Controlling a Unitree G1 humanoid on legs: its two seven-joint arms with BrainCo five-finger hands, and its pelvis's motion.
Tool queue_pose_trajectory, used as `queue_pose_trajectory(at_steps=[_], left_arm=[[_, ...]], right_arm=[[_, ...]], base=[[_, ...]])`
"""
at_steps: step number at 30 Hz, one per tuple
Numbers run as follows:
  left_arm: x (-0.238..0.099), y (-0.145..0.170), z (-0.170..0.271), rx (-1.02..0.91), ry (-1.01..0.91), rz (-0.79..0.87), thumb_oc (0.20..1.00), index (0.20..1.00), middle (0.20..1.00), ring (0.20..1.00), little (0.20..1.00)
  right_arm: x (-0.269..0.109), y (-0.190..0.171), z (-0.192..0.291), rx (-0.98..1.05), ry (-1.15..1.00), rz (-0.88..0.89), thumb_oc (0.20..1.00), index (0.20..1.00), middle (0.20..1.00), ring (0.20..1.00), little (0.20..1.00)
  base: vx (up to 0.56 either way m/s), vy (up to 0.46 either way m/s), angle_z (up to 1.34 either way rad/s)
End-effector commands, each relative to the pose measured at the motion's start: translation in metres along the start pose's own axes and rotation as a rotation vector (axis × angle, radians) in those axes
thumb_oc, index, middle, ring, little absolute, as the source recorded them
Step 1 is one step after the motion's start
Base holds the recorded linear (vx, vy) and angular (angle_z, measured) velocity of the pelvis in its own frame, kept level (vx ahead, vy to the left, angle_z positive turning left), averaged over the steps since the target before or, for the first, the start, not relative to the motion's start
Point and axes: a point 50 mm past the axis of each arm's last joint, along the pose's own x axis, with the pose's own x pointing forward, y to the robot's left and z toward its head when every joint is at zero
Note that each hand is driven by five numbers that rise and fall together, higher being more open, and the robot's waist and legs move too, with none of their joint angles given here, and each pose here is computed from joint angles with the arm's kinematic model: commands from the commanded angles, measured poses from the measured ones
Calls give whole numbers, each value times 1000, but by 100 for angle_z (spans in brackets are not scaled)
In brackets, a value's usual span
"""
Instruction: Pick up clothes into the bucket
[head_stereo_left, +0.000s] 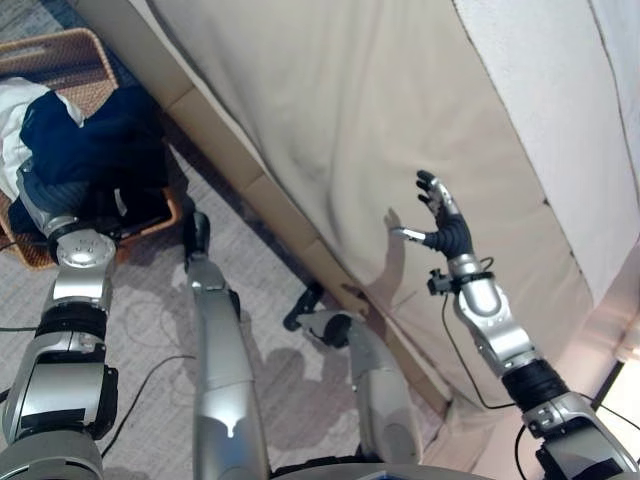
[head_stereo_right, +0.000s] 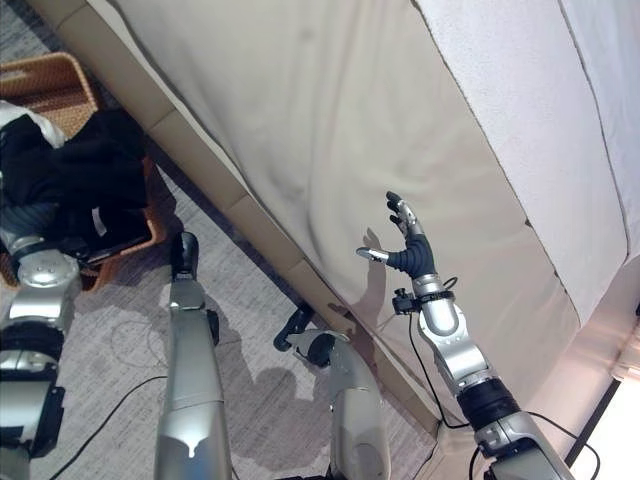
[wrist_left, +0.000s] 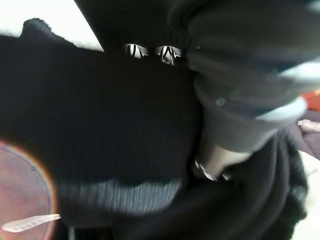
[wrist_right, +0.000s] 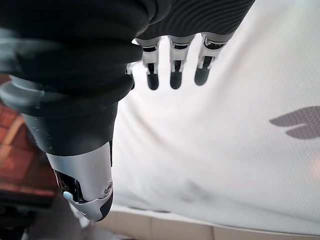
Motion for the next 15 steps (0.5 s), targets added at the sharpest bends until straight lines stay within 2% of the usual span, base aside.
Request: queue_pose_trajectory(at_steps=[1, 8, 13, 15], left_arm=[[23, 19, 42, -59, -134, 106, 1000, 1000, 1000, 1000, 1000], [27, 27, 44, -84, -135, 148, 1000, 1000, 1000, 1000, 1000], [22, 23, 43, 7, -182, 102, 1000, 1000, 1000, 1000, 1000], [16, 21, 35, -13, -161, 107, 1000, 1000, 1000, 1000, 1000]], right_arm=[[6, -21, 32, 32, -162, -76, 1000, 1000, 1000, 1000, 1000], [5, -20, 27, 32, -143, -81, 1000, 1000, 1000, 1000, 1000], [5, -20, 24, 26, -130, -90, 1000, 1000, 1000, 1000, 1000], [3, -20, 20, 26, -113, -93, 1000, 1000, 1000, 1000, 1000]], base=[[0, 0, 0], [0, 0, 0], [0, 0, 0], [0, 0, 0]])
